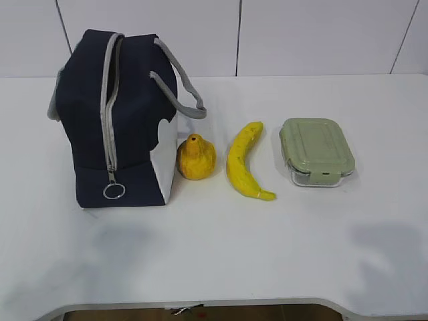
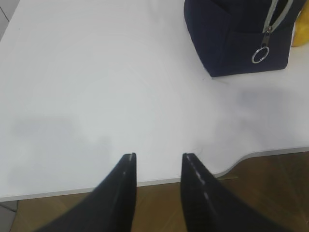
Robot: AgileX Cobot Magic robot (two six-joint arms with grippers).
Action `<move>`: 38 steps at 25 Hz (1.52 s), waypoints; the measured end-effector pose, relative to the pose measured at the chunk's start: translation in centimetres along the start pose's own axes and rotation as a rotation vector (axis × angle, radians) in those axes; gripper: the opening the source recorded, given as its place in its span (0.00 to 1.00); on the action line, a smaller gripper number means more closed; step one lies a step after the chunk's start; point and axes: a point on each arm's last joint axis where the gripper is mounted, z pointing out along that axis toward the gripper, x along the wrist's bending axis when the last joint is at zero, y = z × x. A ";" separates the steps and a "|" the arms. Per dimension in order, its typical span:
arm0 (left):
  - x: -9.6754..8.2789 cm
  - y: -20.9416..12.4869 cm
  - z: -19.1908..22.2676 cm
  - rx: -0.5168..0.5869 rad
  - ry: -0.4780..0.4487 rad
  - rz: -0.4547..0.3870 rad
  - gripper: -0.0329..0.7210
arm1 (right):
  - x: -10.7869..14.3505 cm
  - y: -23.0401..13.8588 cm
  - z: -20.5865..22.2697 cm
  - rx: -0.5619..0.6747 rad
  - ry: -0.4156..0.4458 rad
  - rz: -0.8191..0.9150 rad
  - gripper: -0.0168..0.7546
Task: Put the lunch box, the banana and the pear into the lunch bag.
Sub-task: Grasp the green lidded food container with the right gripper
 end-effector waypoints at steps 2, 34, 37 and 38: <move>0.0 0.0 0.0 0.000 0.000 0.000 0.36 | 0.2 0.8 0.5 0.034 0.032 0.035 0.60; 0.0 0.0 0.0 0.000 0.004 0.002 0.36 | 0.3 15.5 14.7 0.479 0.289 -0.001 0.60; 0.0 0.0 0.0 0.000 0.004 0.002 0.36 | -0.2 16.4 16.4 0.501 0.330 0.018 0.60; 0.0 0.0 0.0 0.000 0.004 0.002 0.36 | -0.6 16.7 16.9 0.505 0.351 0.033 0.60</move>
